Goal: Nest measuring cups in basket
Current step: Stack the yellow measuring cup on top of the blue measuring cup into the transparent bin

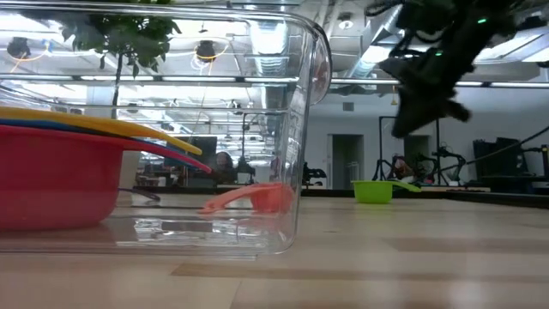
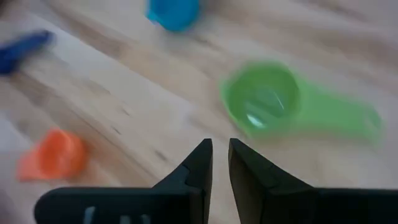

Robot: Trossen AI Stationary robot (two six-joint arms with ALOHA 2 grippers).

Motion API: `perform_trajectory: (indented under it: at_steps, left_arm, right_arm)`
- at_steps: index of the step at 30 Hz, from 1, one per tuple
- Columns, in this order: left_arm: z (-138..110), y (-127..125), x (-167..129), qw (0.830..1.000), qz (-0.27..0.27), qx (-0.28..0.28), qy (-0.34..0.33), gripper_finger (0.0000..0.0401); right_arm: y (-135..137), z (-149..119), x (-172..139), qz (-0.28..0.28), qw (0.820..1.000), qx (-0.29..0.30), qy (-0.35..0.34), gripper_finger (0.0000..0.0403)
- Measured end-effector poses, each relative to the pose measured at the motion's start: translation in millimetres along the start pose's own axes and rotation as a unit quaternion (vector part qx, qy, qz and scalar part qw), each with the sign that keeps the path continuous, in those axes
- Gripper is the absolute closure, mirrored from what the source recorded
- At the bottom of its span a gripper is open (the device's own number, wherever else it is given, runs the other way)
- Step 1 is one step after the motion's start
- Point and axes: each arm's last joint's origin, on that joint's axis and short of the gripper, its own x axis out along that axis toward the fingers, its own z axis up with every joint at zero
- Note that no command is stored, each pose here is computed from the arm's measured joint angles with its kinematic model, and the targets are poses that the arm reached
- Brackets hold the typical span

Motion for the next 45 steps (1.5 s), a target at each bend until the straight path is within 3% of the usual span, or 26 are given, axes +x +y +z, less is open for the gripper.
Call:
perform_trajectory:
  at_steps: [5, 9, 12, 19, 24, 26, 29, 34, 37, 45]
  left_arm:
    - [21.3, 3.7, 6.9, 0.999, 0.000, -0.025, -0.036, 0.0308]
    - [34.5, 0.7, 16.3, 0.998, -0.001, -0.021, -0.052, 0.0308]
    - [41.9, 1.5, 21.6, 0.998, 0.008, -0.018, -0.060, 0.0308]
    - [53.7, 7.8, 30.6, 0.998, 0.033, -0.016, -0.058, 0.0308]
    - [55.9, 7.3, 33.4, 0.999, 0.017, -0.029, -0.037, 0.0308]
    - [56.2, 4.7, 33.5, 0.999, -0.001, -0.030, -0.028, 0.0308]
    - [53.7, 3.6, 32.6, 1.000, -0.005, -0.013, -0.021, 0.0308]
    - [50.6, 6.5, 33.4, 1.000, 0.006, -0.002, 0.000, 0.0308]
    - [41.9, 6.2, 45.0, 0.999, 0.010, 0.010, 0.038, 0.0308]
    - [21.5, 7.8, 61.4, 0.996, 0.035, 0.028, 0.077, 0.0308]
  right_arm:
    - [-14.2, 32.4, 7.9, 0.064, 0.997, -0.037, -0.025, 0.0327]
    - [-34.8, 43.6, 11.1, 0.028, 0.999, -0.009, -0.027, 0.0327]
    - [-43.6, 47.6, 12.8, 0.011, 0.999, -0.021, -0.027, 0.0327]
    - [-36.6, 53.7, 33.8, 0.073, 0.992, -0.102, -0.020, 0.0311]
    - [-29.8, 52.1, 56.0, 0.120, 0.989, -0.081, 0.042, 0.0269]
    - [-18.0, 52.8, 60.0, 0.177, 0.978, -0.091, 0.064, 0.0255]
    - [13.9, 55.0, 58.0, 0.265, 0.950, -0.158, 0.055, 0.0245]
    - [84.3, 49.2, 38.2, 0.349, 0.876, -0.333, 0.010, 0.0257]
    - [122.1, 34.6, 33.3, 0.352, 0.844, -0.404, -0.012, 0.0275]
    - [192.6, -0.5, 34.7, 0.346, 0.815, -0.464, 0.017, 0.0312]
